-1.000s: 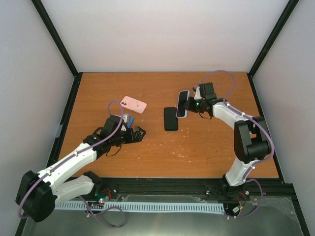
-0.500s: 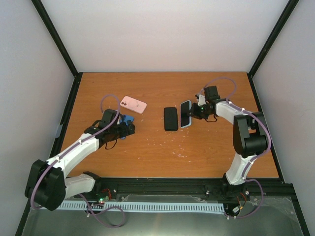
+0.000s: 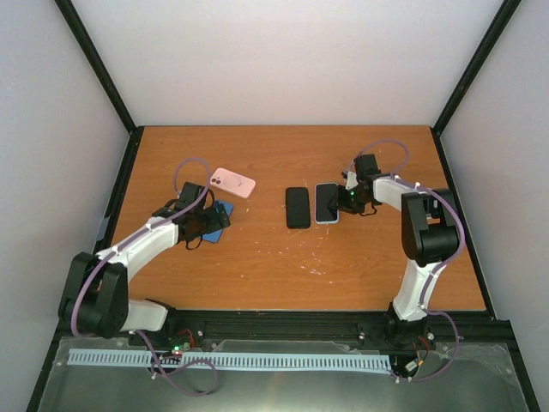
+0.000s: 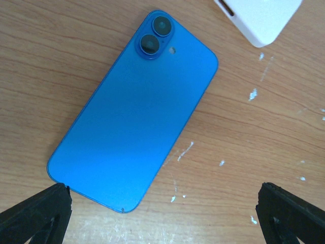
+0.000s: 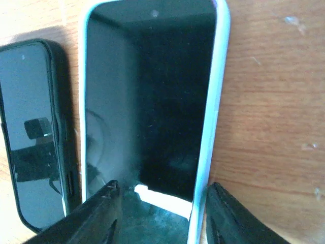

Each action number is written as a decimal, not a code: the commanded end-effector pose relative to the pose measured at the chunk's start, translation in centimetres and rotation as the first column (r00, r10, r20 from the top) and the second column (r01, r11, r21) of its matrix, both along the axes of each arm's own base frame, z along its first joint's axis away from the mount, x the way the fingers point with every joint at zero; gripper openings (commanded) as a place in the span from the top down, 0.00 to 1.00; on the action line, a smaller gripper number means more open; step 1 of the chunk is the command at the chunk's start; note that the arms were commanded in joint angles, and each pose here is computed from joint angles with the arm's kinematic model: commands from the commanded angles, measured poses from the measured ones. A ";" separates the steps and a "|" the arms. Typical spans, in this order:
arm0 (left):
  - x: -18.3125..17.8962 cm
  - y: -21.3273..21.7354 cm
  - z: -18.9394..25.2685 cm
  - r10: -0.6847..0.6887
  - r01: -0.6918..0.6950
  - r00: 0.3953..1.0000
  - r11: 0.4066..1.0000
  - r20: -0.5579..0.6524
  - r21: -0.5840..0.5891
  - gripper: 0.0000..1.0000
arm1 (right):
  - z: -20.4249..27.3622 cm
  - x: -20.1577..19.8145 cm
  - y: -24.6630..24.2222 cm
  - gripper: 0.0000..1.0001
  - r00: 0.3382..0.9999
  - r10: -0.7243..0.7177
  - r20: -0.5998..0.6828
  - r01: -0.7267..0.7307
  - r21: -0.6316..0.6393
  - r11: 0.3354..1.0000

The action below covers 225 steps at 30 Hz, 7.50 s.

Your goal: Put the phone into the phone case

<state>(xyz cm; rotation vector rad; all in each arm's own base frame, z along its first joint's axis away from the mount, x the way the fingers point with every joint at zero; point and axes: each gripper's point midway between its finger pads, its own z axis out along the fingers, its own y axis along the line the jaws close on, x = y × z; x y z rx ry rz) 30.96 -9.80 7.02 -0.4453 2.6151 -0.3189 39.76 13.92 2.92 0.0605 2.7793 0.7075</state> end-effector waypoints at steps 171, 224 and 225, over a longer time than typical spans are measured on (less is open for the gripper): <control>-3.2 -21.1 -2.4 -0.411 0.326 0.909 0.812 -0.078 -0.485 0.37 | 3.1 -18.0 13.8 0.80 0.987 -0.035 0.156 -0.012 0.292 0.956; 23.4 -6.3 3.2 0.064 -0.029 0.988 0.971 0.143 -0.236 0.00 | 6.1 -17.8 12.1 0.97 0.971 -0.044 0.236 -0.013 0.232 0.973; 23.7 -6.5 2.6 0.051 -0.018 0.989 0.972 0.136 -0.235 0.00 | 6.2 -17.7 12.0 0.97 0.970 -0.046 0.239 -0.012 0.235 0.972</control>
